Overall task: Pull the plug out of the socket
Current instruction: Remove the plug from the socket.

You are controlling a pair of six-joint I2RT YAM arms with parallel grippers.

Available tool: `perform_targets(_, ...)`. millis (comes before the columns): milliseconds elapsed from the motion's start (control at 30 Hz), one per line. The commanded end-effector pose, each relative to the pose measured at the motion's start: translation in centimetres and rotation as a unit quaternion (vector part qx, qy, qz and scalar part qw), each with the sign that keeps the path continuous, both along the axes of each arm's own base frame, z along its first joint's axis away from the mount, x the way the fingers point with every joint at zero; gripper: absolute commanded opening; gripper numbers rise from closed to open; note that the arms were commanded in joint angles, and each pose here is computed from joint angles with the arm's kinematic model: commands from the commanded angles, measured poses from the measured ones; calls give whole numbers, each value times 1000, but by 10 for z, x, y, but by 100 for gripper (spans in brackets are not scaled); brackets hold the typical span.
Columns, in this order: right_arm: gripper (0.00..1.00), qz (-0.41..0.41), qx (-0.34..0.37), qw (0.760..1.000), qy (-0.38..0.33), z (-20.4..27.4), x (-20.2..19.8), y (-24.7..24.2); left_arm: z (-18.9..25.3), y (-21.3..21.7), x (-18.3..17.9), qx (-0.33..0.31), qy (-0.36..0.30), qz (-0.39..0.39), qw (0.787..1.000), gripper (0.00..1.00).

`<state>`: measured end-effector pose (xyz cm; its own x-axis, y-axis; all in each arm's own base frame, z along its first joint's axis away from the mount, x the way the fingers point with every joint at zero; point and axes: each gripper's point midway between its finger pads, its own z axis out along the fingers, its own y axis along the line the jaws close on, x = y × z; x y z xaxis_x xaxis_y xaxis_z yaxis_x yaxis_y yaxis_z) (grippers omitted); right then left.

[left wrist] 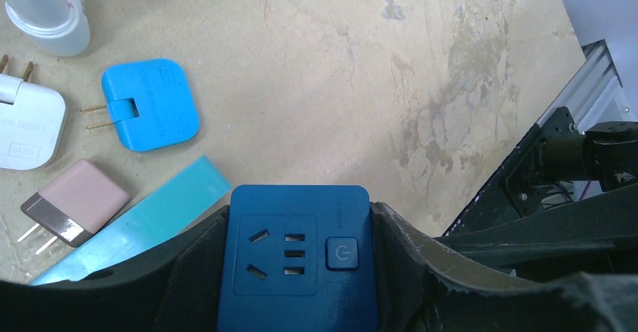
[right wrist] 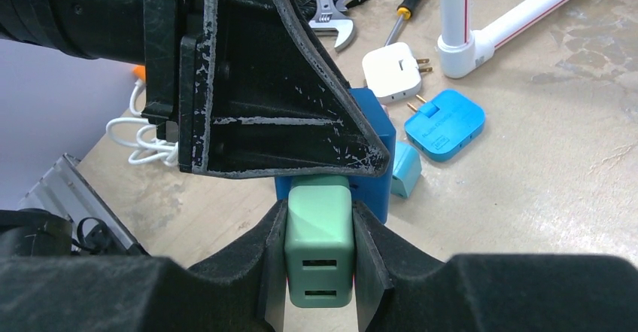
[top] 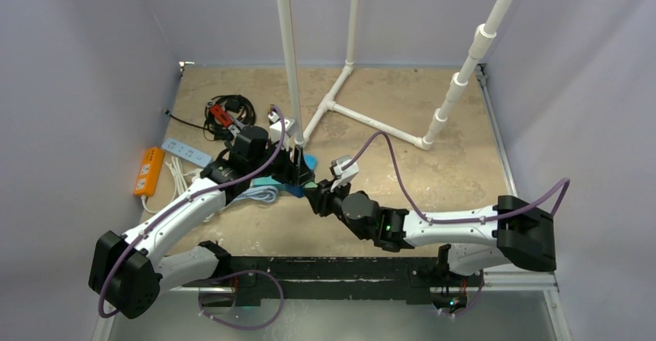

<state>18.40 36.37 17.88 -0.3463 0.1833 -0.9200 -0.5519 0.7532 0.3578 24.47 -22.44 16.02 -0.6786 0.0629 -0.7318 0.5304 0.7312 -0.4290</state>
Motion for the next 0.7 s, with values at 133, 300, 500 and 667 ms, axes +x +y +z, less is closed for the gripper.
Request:
perform_targets(133,0,63,74,995,-14,36,-14,-2,35,7,29,-8,-85,25,996,0)
perform_targets(300,0,103,103,989,-30,37,-5,-13,43,-1,22,-29,-95,-8,995,0)
perform_targets(500,0,119,106,987,-22,30,-4,-11,44,-1,21,-29,-98,-10,995,0)
perform_targets(667,0,104,104,989,-18,30,-1,-16,42,10,30,-6,-100,28,995,0)
